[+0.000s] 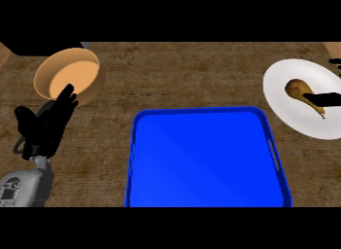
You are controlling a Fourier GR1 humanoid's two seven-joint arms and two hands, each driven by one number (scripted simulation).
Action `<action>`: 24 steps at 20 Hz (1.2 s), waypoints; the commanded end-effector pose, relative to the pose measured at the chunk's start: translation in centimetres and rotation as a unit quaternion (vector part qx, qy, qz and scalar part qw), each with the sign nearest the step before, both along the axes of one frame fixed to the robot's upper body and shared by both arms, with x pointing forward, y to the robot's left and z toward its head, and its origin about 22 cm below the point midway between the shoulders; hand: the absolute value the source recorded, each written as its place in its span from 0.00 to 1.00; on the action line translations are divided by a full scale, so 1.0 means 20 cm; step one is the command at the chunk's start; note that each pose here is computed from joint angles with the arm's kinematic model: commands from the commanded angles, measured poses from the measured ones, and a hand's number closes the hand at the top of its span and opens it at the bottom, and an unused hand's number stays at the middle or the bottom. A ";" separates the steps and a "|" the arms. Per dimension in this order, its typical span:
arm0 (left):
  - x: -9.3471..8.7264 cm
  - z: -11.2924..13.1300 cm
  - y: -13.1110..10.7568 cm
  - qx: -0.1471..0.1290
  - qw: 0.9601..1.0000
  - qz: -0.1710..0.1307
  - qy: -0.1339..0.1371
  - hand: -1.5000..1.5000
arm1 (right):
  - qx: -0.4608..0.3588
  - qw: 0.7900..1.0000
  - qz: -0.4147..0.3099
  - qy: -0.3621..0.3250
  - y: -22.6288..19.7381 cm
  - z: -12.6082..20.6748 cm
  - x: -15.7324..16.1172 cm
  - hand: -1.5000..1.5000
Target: Pick the pear from the tray and place it in the plate
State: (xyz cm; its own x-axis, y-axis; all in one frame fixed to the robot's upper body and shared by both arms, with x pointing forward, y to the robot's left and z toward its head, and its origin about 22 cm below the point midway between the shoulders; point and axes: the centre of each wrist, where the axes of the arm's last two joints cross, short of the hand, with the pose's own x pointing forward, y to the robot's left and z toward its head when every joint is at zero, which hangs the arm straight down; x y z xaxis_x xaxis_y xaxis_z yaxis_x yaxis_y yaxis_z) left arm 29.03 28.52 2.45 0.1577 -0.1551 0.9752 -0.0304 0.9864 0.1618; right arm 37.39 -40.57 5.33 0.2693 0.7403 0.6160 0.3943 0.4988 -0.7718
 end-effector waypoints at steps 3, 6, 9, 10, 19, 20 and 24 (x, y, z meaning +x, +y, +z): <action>-0.03 -0.03 0.05 0.009 1.000 0.003 -0.001 0.50 | 0.047 0.982 0.082 -0.161 0.06 0.16 0.07 0.00; -0.01 -0.07 -0.01 -0.005 1.000 0.011 0.010 0.50 | 0.101 0.970 0.102 -0.194 0.14 0.15 0.07 0.00; -0.04 -0.02 0.00 -0.001 1.000 0.016 0.003 0.50 | 0.175 0.965 0.074 -0.182 0.07 0.27 0.05 0.00; -0.03 -0.02 -0.04 0.006 1.000 0.013 0.001 0.50 | 0.212 0.958 0.065 -0.180 0.03 0.17 0.03 0.00; -0.09 0.00 -0.01 0.003 1.000 0.012 0.011 0.50 | 0.288 0.941 0.105 -0.146 -0.15 0.18 -0.18 0.00; -0.09 -0.02 -0.03 0.001 1.000 0.011 -0.006 0.50 | 0.281 0.942 0.113 -0.146 -0.16 0.13 -0.21 0.00; -0.05 -0.01 0.01 -0.002 1.000 0.010 0.001 0.50 | 0.271 0.942 0.103 -0.169 -0.29 0.07 -0.31 0.00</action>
